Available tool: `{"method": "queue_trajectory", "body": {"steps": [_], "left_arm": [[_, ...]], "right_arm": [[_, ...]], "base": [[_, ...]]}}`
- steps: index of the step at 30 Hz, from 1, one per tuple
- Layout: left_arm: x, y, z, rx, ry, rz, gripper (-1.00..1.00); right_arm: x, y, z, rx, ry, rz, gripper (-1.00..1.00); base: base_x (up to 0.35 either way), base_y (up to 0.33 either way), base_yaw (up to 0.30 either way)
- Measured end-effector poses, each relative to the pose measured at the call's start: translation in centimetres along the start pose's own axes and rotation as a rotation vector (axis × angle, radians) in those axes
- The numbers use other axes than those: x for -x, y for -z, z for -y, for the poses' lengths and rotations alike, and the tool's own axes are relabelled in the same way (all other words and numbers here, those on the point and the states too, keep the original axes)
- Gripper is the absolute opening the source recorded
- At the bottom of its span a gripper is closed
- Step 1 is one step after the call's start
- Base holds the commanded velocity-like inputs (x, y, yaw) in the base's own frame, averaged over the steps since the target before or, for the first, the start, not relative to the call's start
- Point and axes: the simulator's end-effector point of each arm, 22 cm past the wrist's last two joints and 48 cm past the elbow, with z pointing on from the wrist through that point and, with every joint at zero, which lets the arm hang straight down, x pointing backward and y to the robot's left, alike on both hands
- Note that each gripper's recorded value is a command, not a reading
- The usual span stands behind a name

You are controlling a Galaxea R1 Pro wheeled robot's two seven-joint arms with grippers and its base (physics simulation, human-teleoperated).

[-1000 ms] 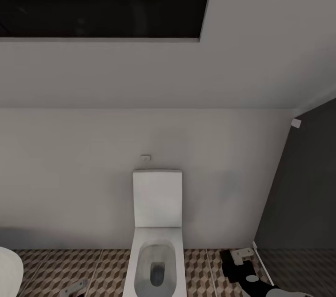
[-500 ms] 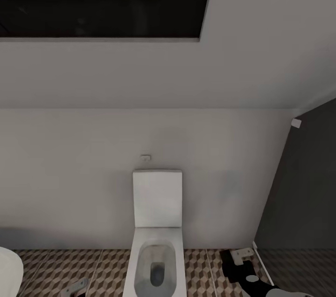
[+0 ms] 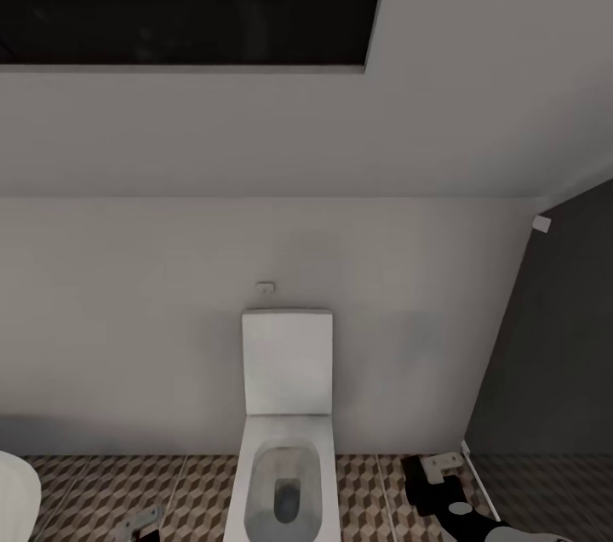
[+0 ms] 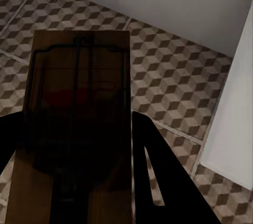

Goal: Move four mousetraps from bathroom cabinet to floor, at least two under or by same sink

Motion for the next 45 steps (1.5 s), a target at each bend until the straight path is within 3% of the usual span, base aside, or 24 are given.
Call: {"method": "queue_trajectory", "body": {"steps": [5,9,13,17,21,25,29,32,45], "left_arm": [[3.4,-0.9,0.5,-0.015,0.008,0.066,-1.00],[7.9,-1.5,1.2,-0.022,0.024,0.152,-1.00],[11.1,-1.7,1.7,0.009,0.038,0.200,-1.00],[13.0,-1.8,2.4,0.045,0.005,0.178,-1.00],[14.5,-1.7,3.9,0.047,-0.057,0.181,-1.00],[14.9,-1.8,4.5,0.055,-0.092,0.192,-1.00],[15.2,-2.0,4.4,0.065,-0.101,0.200,-1.00],[15.1,-2.3,4.5,0.064,-0.101,0.202,-1.00],[14.4,-3.5,4.7,0.065,-0.106,0.200,-1.00]], "right_arm": [[-0.1,-0.4,-0.1,0.000,0.001,0.000,-1.00],[-0.2,-0.7,0.3,-0.005,-0.001,0.001,-1.00],[-0.2,-1.1,0.6,-0.008,-0.004,0.003,-1.00],[-0.2,-1.4,0.6,-0.008,-0.012,0.005,-1.00],[-0.3,-1.8,0.4,-0.003,-0.024,0.007,-1.00],[-0.4,-2.1,-1.1,0.064,-0.045,0.005,-1.00],[-0.6,-2.2,-3.0,0.153,-0.074,0.003,-1.00],[-0.7,-2.4,-3.4,0.173,-0.086,0.005,-1.00],[-1.3,-3.7,-2.3,0.112,-0.088,0.004,-1.00]], "base": [[0.000,0.000,0.000],[0.000,0.000,0.000],[0.000,0.000,0.000],[0.000,0.000,0.000],[0.000,0.000,0.000],[0.000,0.000,0.000],[0.000,0.000,0.000],[0.000,0.000,0.000],[0.000,0.000,0.000]]}}
